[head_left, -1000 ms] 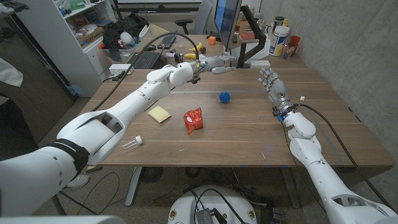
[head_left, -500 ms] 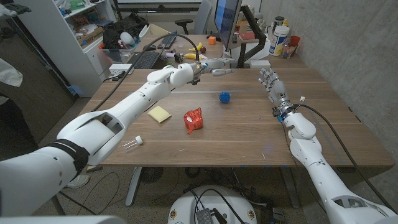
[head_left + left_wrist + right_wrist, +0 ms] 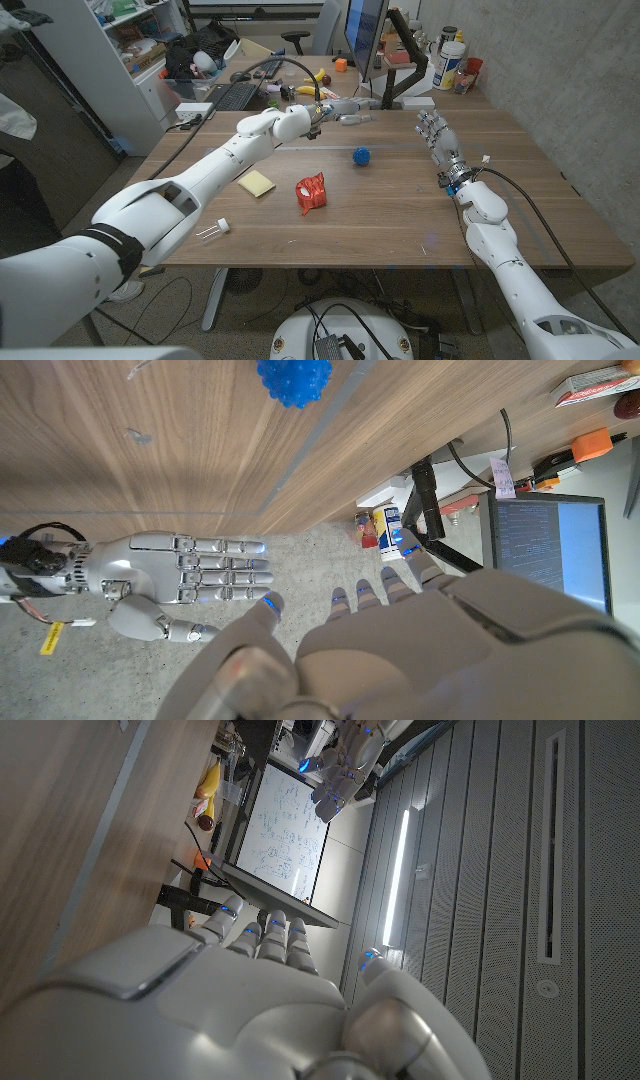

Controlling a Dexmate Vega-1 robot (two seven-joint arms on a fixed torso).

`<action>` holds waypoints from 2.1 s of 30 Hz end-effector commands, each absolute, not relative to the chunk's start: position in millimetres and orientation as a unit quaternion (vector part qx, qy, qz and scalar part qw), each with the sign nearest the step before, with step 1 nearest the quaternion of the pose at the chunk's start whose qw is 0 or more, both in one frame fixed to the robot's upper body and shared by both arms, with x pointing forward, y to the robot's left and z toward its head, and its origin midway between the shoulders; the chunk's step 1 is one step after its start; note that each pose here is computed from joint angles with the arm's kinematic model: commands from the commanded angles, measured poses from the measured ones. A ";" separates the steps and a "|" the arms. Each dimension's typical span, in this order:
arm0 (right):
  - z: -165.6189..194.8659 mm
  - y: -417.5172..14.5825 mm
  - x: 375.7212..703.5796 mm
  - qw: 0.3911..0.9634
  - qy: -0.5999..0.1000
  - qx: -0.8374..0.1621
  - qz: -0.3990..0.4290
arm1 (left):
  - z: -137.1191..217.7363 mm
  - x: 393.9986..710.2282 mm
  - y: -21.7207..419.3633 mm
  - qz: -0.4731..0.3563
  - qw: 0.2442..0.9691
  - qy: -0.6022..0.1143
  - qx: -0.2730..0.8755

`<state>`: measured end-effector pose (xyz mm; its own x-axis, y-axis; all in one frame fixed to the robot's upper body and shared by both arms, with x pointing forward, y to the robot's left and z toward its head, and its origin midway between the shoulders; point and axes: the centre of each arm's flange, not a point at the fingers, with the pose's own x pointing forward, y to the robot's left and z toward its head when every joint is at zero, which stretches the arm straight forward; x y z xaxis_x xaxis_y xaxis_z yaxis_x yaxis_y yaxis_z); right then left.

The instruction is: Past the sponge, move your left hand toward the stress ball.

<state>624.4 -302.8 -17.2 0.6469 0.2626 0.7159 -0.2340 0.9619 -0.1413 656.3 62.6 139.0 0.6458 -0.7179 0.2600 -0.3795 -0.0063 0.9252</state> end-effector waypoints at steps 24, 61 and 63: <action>-18.4 -301.7 624.7 0.908 -0.396 -0.019 0.137 | 128.2 661.9 65.1 -0.149 0.577 -0.382 0.706; -21.5 -299.4 623.3 0.909 -0.393 -0.019 0.135 | 113.9 666.9 68.2 -0.161 0.570 -0.364 0.718; -21.7 -299.2 623.4 0.909 -0.393 -0.018 0.136 | 112.8 667.3 68.5 -0.161 0.571 -0.363 0.719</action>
